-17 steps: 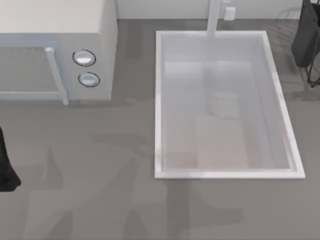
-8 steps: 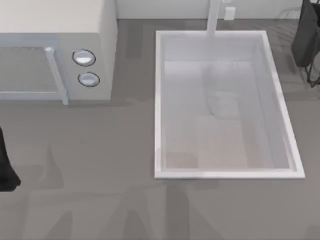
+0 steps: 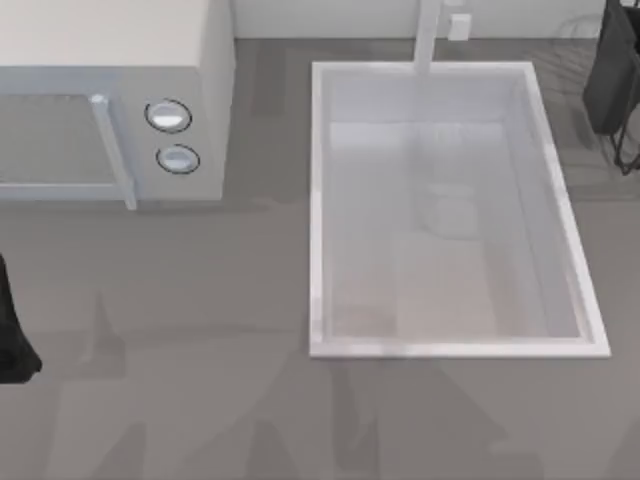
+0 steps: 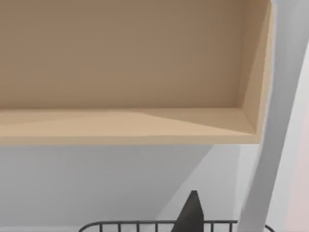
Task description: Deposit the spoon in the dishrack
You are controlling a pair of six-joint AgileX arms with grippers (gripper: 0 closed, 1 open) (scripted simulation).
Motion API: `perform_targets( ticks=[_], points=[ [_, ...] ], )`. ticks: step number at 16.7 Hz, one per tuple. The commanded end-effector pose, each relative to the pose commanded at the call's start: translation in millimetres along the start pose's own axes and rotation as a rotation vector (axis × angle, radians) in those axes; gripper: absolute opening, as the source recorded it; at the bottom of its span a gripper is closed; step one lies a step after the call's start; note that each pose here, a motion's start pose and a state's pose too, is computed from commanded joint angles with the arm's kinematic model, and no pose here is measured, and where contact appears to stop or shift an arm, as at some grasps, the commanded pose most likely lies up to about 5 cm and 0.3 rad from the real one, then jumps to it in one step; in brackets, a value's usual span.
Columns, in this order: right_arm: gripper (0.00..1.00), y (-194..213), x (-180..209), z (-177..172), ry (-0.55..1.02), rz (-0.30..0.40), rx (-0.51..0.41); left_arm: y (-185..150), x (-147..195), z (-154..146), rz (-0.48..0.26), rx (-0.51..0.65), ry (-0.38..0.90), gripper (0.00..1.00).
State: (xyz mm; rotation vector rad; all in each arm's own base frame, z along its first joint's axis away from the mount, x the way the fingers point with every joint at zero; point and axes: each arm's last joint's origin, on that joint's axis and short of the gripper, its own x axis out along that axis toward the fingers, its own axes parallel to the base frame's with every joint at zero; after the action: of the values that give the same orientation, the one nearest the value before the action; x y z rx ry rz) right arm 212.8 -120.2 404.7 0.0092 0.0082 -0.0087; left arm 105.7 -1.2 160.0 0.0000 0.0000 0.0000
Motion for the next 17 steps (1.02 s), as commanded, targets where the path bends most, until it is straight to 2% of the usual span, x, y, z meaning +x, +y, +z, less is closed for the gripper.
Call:
perform_targets(
  ticks=[4, 9, 13, 17],
  points=[
    [0.00, -18, 66, -43, -0.004, -0.002, -0.005, 0, 0, 0, 0.000, 0.000, 0.000, 1.00],
    [0.00, -11, 140, -124, -0.029, -0.002, -0.021, 0, 0, 0, 0.000, 0.000, 0.000, 1.00],
    [0.00, 8, 164, -175, -0.015, -0.001, -0.012, 0, 0, 0, 0.000, 0.000, 0.000, 1.00],
    [0.00, 12, 167, -184, -0.008, -0.001, -0.009, 0, 0, 0, 0.000, 0.000, 0.000, 1.00]
  ],
)
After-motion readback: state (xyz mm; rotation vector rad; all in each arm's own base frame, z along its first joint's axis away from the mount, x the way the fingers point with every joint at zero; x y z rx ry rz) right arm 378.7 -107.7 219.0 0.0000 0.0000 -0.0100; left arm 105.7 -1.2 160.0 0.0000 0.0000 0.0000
